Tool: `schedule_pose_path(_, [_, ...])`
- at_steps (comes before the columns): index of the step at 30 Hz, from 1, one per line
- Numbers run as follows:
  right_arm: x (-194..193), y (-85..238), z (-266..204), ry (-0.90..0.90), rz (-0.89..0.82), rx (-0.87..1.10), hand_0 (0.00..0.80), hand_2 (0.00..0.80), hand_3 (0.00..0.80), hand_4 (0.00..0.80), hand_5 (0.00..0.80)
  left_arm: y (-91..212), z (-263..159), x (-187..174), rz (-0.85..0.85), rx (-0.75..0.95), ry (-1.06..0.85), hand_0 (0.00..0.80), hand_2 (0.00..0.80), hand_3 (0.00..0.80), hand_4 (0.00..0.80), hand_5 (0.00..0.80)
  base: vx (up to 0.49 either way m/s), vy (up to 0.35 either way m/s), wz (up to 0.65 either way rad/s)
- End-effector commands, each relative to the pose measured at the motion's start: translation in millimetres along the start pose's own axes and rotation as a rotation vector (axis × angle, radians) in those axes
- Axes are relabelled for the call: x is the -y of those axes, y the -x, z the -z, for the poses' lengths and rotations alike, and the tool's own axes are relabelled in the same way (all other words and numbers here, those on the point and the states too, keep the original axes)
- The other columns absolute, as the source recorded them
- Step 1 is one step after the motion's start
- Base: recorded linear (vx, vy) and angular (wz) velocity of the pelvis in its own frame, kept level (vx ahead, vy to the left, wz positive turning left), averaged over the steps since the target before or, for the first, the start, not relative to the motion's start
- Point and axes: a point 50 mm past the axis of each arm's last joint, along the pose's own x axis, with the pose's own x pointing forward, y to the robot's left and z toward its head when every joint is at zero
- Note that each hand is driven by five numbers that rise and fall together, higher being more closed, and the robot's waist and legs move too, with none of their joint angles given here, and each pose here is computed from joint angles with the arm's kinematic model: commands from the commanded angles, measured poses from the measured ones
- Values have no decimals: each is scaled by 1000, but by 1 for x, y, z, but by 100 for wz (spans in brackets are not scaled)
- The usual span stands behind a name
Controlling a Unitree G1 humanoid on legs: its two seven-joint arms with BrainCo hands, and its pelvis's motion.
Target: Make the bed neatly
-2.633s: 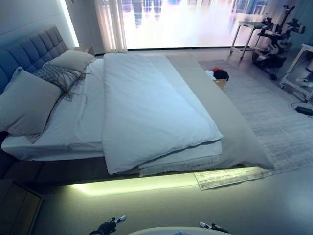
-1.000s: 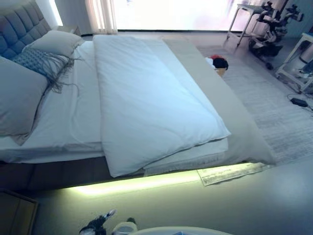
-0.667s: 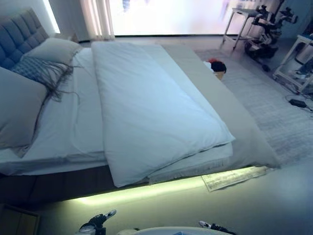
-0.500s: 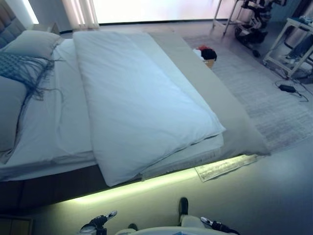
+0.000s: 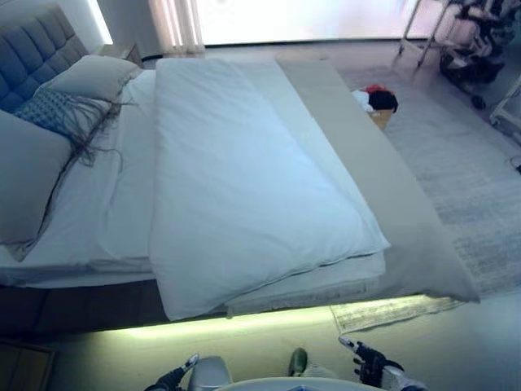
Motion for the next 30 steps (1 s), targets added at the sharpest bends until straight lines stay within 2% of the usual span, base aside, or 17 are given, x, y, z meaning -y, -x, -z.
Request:
schedule_pose_path(1, [-24, -5, -47, -147, -80, 142, 0, 0, 0, 0, 0, -2, -42, -5, 11, 106, -72, 0, 0, 0, 0, 0, -55, 153, 11])
schedule_pose_path(7, [-43, -1, -113, -232, -136, 305, 0, 0, 0, 0, 0, 2, -89, -11, -9, 218, -18, 0, 0, 0, 0, 0, -122, 122, 50])
schedule_pose_path(17, [-46, 25, -203, -401, -233, 497, 0, 0, 0, 0, 0, 14, -155, -4, 28, 406, 52, 0, 0, 0, 0, 0, -101, -4, 11])
schedule_pose_path(25, [-38, 49, -251, -425, -275, 602, 0, 0, 0, 0, 0, 20, -172, 2, 61, 484, 132, 0, 0, 0, 0, 0, -32, -40, 6])
schedule_pose_path(30, [-30, 77, -292, -398, -282, 709, 0, 0, 0, 0, 0, 24, -179, -1, 61, 521, 204, 0, 0, 0, 0, 0, -60, -12, 8])
